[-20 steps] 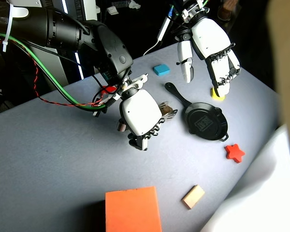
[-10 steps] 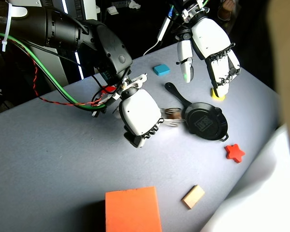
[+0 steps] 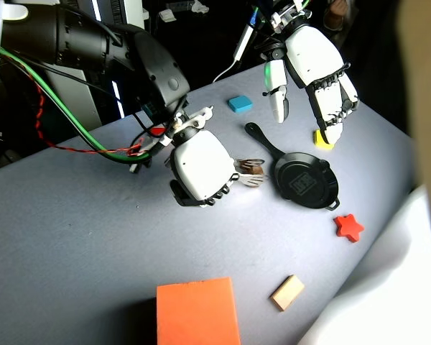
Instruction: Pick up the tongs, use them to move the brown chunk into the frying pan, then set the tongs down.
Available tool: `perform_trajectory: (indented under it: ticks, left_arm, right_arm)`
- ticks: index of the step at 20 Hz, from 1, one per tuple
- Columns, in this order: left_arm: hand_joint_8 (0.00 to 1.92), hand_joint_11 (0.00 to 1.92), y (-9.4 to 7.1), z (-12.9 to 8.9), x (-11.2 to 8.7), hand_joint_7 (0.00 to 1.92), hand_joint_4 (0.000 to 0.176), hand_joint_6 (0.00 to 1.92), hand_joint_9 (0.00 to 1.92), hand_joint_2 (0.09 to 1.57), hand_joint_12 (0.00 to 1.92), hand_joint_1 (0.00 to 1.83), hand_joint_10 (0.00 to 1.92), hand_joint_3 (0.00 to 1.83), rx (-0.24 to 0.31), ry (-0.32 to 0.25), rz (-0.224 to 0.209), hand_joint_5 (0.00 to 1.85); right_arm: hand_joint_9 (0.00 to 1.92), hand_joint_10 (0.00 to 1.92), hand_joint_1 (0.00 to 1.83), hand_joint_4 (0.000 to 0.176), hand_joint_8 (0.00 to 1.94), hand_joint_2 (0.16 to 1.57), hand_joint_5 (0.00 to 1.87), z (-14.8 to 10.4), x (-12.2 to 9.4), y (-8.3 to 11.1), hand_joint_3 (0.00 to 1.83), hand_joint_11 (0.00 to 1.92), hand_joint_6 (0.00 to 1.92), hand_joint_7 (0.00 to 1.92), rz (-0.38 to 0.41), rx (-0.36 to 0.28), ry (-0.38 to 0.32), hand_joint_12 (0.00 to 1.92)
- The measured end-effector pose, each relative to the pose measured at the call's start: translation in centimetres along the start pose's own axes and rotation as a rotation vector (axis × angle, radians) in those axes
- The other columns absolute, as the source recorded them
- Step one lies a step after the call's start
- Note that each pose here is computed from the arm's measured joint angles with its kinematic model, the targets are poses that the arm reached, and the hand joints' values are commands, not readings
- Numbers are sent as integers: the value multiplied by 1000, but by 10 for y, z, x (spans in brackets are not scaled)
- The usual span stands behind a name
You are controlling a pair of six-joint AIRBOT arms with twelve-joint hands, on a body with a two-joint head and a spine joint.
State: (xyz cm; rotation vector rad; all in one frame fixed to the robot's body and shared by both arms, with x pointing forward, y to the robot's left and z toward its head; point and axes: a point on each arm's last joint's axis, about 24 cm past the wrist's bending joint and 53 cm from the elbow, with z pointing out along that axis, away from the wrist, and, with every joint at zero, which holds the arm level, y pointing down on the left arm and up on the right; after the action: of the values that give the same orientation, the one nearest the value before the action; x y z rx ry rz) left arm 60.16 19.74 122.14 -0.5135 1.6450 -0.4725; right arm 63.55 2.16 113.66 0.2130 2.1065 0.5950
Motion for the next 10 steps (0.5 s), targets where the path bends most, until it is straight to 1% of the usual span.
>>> perform_trajectory:
  ticks: [1,2,3,4,5,7,8,9,10]
  left_arm:
    - [4,38,0,0,0,320,17,5,438,1360,1372,264,8,0,0,0,0,177]
    - [5,52,0,0,0,300,15,4,428,1375,1354,194,3,5,0,0,1,159]
    - [4,40,0,0,0,295,11,4,422,1379,1347,190,1,6,0,0,1,157]
    - [4,38,0,0,0,295,10,4,421,1380,1348,192,0,5,0,0,1,157]
    - [4,38,0,0,0,295,10,4,421,1380,1348,192,0,5,-1,-1,1,157]
    - [6,67,2,2,-4,315,7,5,435,1391,1324,164,5,6,-5,-6,-5,166]
    - [2,56,2,2,-6,311,7,4,422,1390,1331,183,2,3,-6,-11,-8,167]
    - [0,20,1,3,-10,305,11,0,420,1393,1350,198,2,2,-8,-22,-10,157]
    - [8,43,-1,4,-13,330,11,7,443,1381,1363,220,11,0,-4,-28,-12,176]
  right_arm:
    - [1638,1921,747,176,1917,1461,1299,-1,-7,3,0,1573,1921,1550,-3,-9,-15,1921]
    - [1622,1921,756,176,1916,1462,1289,-1,-11,6,1,1559,1921,1540,-2,-16,-19,1921]
    - [1620,1921,765,176,1907,1460,1291,-1,-16,13,0,1557,1921,1544,-1,-34,-25,1921]
    - [1620,1921,767,176,1905,1459,1291,0,-21,21,0,1557,1921,1545,-11,-62,-28,1921]
    - [1620,1921,767,176,1905,1459,1291,1,-23,27,0,1557,1921,1545,-15,-77,-31,1921]
    - [1618,1921,738,176,1906,1469,1284,8,-22,44,3,1553,1921,1548,-35,-119,-24,1921]
    - [1608,1921,760,176,1908,1457,1286,11,-21,51,0,1546,1921,1542,-41,-135,-19,1921]
    - [1613,1921,798,176,1926,1446,1278,16,-18,60,0,1560,1921,1543,-42,-150,-13,1921]
    - [1610,1921,777,176,1917,1455,1272,20,-16,68,0,1553,1912,1536,-46,-160,-12,1921]
